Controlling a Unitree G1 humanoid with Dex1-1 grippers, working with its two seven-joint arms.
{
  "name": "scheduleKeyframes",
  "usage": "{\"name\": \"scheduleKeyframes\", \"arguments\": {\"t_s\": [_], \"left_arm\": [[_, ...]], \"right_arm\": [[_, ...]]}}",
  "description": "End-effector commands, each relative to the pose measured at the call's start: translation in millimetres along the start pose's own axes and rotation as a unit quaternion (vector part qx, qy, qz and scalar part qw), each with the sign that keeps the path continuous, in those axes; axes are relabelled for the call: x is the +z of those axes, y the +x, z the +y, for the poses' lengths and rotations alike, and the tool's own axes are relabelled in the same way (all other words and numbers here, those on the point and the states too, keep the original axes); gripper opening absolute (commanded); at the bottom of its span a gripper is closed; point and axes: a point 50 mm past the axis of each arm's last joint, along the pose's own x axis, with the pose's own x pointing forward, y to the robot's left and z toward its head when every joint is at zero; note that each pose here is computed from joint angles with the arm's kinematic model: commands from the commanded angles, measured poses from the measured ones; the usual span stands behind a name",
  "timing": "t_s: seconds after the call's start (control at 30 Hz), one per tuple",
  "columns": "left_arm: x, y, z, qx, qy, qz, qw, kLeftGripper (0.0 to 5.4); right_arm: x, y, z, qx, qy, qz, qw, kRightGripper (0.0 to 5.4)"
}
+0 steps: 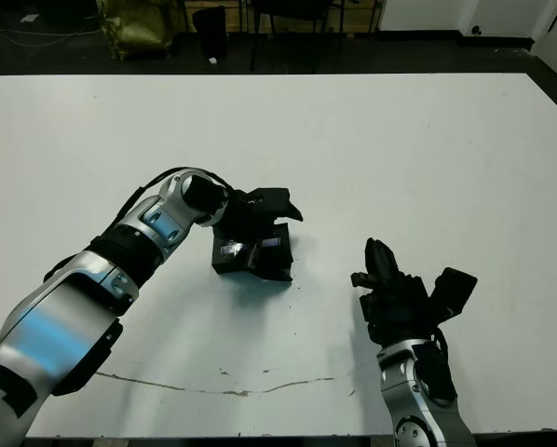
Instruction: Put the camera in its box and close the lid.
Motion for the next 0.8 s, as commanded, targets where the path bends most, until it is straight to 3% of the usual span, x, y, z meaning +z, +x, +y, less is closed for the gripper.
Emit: {"name": "scheduleKeyframes", "arguments": {"t_s": [0.03, 0.2, 0.33, 0.53, 0.67, 0.8], "left_arm": [[-8.5, 3.5, -3.5, -0.011, -0.071, -0.013, 0.997, 5.38], [-12.2, 3.8, -5.4, -0.006, -0.118, -0.036, 0.992, 5.38], [-16.1, 5.2, -10.0, 0.002, -0.101, -0.042, 0.994, 5.38], [-25.9, 9.7, -18.5, 0.025, -0.136, -0.064, 0.988, 5.38], [-32.5, 13.7, -25.2, 0.033, -0.189, -0.099, 0.976, 5.38], [-40.0, 19.4, -32.9, 0.060, -0.206, -0.124, 0.969, 5.38]], "right_arm": [[-1.8, -1.6, -4.8, -0.010, -0.007, 0.011, 1.000, 0.00], [-1.5, -0.8, -7.0, -0.007, -0.007, 0.014, 1.000, 0.00], [-1.0, -0.3, -6.5, -0.009, -0.011, 0.013, 1.000, 0.00], [-0.7, -0.3, -6.8, -0.010, -0.012, 0.013, 1.000, 0.00], [-0.1, -0.9, -6.7, -0.013, -0.005, 0.016, 1.000, 0.00], [0.5, -1.1, -7.9, -0.009, -0.001, 0.014, 1.000, 0.00]]}}
